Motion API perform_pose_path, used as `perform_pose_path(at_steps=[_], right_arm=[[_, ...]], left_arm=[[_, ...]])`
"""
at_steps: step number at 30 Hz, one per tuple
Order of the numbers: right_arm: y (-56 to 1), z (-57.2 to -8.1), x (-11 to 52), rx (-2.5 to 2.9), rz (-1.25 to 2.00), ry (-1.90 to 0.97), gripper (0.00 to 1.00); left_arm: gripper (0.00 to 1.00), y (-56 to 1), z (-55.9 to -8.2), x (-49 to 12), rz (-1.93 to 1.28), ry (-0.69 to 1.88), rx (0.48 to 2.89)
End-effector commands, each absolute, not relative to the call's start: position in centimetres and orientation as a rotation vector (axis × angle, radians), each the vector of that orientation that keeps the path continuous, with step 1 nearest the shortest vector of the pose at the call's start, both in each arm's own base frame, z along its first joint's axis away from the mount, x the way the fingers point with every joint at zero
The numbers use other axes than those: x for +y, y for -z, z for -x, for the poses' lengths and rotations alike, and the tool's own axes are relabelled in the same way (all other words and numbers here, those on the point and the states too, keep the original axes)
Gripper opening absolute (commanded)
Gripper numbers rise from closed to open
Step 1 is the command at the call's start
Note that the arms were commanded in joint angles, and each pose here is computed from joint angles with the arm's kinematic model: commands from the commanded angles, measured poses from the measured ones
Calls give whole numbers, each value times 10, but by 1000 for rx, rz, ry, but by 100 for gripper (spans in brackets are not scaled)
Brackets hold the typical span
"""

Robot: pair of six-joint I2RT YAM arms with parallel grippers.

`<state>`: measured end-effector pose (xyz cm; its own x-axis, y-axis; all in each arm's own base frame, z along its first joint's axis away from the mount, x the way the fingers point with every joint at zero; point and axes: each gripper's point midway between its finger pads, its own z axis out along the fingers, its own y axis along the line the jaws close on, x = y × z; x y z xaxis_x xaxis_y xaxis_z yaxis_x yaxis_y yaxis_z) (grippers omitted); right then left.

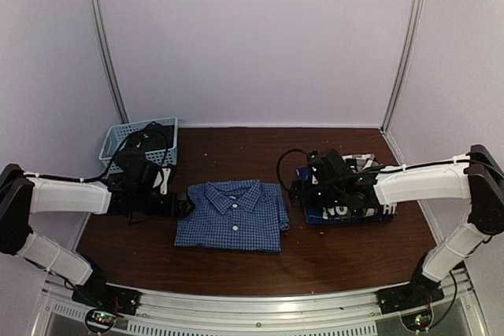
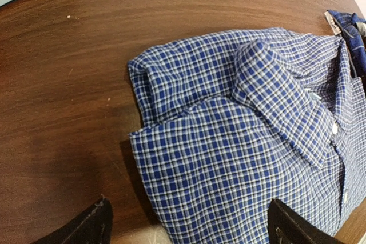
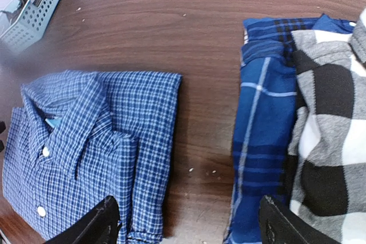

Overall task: Fold and stack the long sleeve shirts
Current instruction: Move the square-folded shirt to the center of the board, then pick up the square-folded shirt from the center of the board.

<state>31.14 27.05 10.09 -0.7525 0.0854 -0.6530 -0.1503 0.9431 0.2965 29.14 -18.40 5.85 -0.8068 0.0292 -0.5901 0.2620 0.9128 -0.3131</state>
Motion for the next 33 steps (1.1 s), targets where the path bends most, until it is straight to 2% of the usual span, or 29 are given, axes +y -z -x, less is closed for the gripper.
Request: perform_pose_path(at_steps=[1, 15, 23, 25, 28, 33], right_arm=[[-94, -301, 293, 2398, 117, -450, 85], [-35, -304, 344, 2505, 230, -568, 85], [-18, -298, 351, 2546, 191, -711, 82], [-14, -293, 354, 2555, 182, -763, 80], [-10, -287, 359, 2560, 159, -844, 75], [-6, -280, 366, 2551, 129, -968, 59]], left_arm=[[96, -75, -299, -195, -216, 608, 2383], [98, -65, -293, -192, -125, 942, 2400], [95, -37, -290, -185, -38, 938, 2461], [91, -29, -287, -186, -32, 955, 2476], [80, -20, -282, -193, -34, 1022, 2482], [58, -14, -273, -202, -17, 1141, 2459]])
